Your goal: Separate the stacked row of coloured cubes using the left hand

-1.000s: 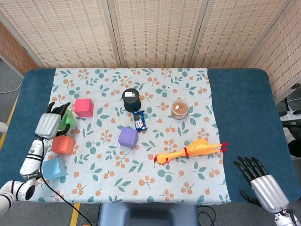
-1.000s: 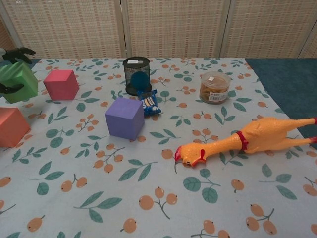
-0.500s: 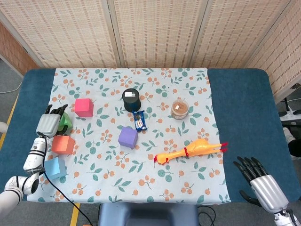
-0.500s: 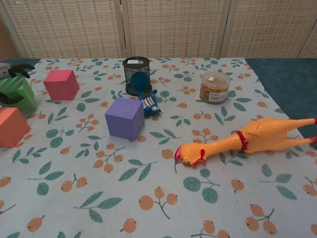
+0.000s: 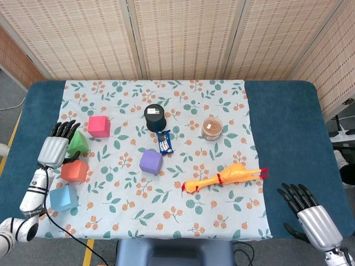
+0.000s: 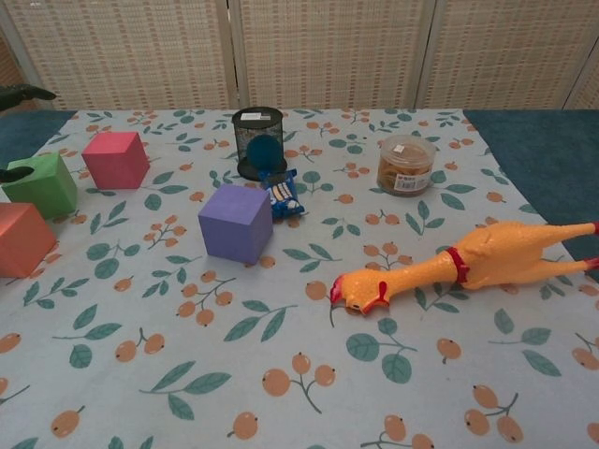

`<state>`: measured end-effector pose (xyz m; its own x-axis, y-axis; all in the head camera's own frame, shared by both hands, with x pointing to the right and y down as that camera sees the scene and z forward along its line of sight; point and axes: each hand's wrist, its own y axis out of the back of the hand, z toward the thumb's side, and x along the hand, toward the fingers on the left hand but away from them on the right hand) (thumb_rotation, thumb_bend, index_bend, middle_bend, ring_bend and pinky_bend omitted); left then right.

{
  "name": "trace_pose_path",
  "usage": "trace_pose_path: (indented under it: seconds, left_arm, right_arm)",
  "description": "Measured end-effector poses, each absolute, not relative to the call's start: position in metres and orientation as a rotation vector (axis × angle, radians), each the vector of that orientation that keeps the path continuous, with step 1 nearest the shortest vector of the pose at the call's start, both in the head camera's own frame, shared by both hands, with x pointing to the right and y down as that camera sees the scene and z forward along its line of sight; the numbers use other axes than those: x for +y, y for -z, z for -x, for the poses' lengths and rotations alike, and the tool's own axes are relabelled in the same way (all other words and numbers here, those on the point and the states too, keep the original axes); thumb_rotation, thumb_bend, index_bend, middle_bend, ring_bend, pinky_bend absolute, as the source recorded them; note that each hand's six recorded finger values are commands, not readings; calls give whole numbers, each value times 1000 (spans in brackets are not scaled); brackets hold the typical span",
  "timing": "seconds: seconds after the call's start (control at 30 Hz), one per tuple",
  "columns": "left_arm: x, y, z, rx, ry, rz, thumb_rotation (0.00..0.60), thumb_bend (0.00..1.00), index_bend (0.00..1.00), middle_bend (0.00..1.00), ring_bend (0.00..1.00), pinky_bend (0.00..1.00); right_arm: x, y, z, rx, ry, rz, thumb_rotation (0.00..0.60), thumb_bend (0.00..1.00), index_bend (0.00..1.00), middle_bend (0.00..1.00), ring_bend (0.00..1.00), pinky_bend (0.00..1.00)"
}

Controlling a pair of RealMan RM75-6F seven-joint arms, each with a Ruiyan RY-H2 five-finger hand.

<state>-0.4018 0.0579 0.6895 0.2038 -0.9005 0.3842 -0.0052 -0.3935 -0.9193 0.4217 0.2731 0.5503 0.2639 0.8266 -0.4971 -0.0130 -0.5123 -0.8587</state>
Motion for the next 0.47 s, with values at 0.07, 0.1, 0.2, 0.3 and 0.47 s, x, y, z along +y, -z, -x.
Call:
trace_pose_path:
  seconds: [0.07,0.1,0.2,0.3,0.47]
  left_arm:
    - [77,-667,394,902,1214,1635,600,326,0,0,0,16]
    - [87,-657,391,916,1174,1644,600,325,0,0,0,16]
    - [129,-624,385,970,1086,1687,600,324,0,0,0,15]
    - [179,-602,392,1005,1111,1743,600,330,0,0,0,10]
    - [214,-590,398,931,1161,1794,600,331,0,0,0,6]
  right_arm:
    - [272,-551,-422,-750,-1346,1741,600,189,0,0,0,0]
    - [272,-553,-422,-750,-1350,1740,600,189,0,0,0,0]
    - [271,-556,-423,-753,-1359,1733,600,189,0,0,0,0]
    - [270,-555,-423,-762,-1357,1722,600,189,0,0,0,0]
    - [266,-554,-426,-794,-1352,1698,600,189,0,0,0,0]
